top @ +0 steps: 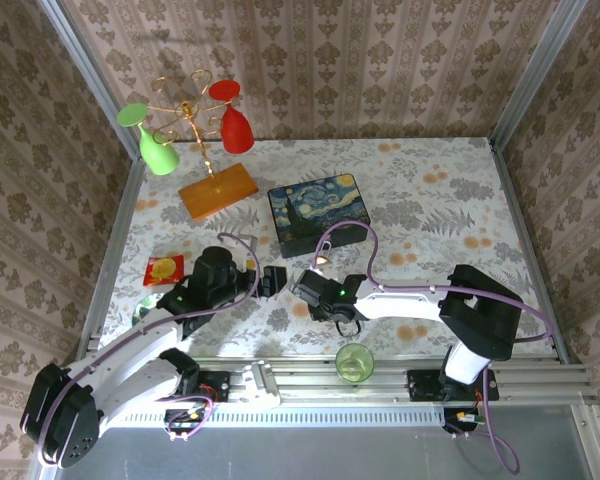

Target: Unlock the padlock with the key

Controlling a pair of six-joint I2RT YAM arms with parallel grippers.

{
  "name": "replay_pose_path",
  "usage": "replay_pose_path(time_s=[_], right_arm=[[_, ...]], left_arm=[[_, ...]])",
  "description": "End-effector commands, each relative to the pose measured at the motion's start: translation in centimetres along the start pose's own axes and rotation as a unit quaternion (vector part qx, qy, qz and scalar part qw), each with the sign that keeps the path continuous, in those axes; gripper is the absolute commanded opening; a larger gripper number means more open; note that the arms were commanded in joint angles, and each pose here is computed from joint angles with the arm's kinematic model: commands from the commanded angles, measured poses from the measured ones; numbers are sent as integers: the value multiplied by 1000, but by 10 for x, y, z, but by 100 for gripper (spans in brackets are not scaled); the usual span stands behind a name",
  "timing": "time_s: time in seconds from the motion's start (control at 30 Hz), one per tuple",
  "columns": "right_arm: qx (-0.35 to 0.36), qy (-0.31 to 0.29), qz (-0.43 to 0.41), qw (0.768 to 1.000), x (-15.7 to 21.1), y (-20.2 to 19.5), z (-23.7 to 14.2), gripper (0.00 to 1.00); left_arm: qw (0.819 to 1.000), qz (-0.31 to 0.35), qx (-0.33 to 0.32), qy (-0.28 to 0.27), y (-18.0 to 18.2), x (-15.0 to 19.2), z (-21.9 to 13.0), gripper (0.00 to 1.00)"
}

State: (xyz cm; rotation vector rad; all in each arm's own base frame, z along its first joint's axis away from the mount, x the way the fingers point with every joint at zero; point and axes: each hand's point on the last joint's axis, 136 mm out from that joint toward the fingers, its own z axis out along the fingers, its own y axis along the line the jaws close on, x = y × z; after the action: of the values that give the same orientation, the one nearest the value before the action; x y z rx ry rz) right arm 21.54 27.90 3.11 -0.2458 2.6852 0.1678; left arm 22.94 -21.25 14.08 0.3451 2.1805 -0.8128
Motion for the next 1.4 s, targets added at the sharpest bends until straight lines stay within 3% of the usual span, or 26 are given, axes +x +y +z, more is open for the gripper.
replay_pose_path(time_s=[0.0,0.87,1.2,1.37], right_arm=[[38,6,5,999,6,-10,3,40],[39,28,17,999,29,-11,23,30],[37,34,6,999,34,-11,25,17],[32,32,-9,999,34,-12,24,15]], left_arm=[[1000,-8,5,1,-1,4,2,100],[1000,-6,2,3,4,10,4,100],[1000,-9,-6,6,7,13,5,100],[1000,-12,-7,7,8,13,8,100]])
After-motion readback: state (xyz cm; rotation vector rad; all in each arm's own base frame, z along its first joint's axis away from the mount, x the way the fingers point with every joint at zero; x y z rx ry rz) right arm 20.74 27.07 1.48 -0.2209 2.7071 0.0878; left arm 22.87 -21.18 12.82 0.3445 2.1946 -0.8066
